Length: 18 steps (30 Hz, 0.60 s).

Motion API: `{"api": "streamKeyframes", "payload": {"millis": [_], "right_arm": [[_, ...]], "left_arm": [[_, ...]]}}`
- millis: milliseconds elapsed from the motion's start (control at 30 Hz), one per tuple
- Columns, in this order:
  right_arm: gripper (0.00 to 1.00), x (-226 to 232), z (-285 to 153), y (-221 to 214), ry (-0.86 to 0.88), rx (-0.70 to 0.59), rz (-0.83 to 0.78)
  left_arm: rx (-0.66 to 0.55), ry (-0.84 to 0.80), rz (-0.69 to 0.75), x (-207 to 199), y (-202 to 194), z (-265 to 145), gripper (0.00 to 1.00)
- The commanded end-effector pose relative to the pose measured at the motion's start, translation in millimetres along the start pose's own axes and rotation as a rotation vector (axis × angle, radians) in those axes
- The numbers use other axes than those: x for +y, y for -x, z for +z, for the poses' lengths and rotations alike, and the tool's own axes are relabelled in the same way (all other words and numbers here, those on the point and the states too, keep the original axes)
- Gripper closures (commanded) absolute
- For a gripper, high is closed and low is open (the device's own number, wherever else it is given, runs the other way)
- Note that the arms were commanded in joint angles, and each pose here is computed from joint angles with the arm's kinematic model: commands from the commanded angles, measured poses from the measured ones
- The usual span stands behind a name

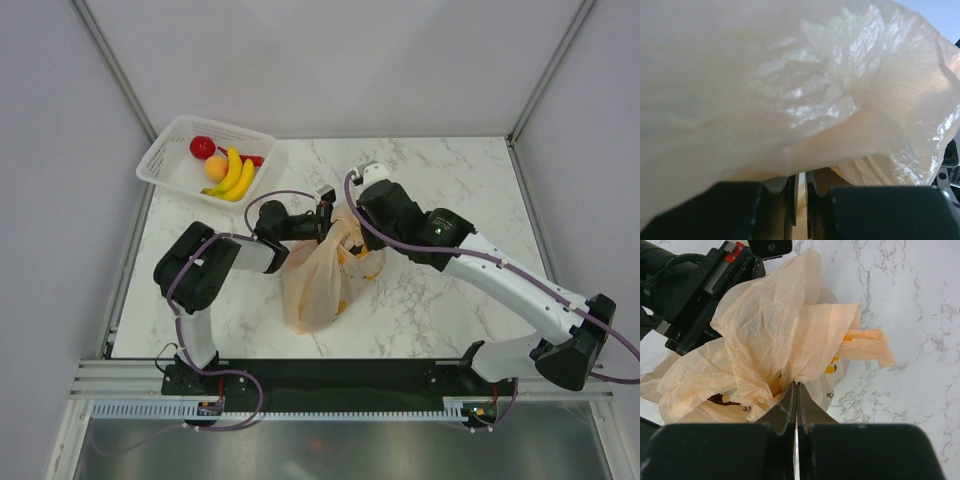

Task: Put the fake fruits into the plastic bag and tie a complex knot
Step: Tie the plastic bag at the center of the board.

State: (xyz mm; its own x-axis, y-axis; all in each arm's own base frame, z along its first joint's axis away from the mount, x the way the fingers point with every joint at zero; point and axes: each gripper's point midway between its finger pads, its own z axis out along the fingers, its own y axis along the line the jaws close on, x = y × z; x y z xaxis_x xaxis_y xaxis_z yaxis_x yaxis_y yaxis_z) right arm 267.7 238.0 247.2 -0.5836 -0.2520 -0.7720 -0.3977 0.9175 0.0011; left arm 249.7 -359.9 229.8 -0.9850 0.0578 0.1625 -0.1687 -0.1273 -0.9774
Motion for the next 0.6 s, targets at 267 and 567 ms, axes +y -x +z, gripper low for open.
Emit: {"api": "streamKeyframes", "payload": {"millis": [267, 567], "right_arm": [[1.00, -9, 4, -2, -0.001, -0.013, 0.011], [1.00, -17, 5, -4, 0.004, -0.011, 0.039]], "left_arm": [[0.083, -0.180, 0.305, -43, -25, -1, 0.80], [0.084, -0.180, 0.303, -42, -26, 0, 0.70]]}}
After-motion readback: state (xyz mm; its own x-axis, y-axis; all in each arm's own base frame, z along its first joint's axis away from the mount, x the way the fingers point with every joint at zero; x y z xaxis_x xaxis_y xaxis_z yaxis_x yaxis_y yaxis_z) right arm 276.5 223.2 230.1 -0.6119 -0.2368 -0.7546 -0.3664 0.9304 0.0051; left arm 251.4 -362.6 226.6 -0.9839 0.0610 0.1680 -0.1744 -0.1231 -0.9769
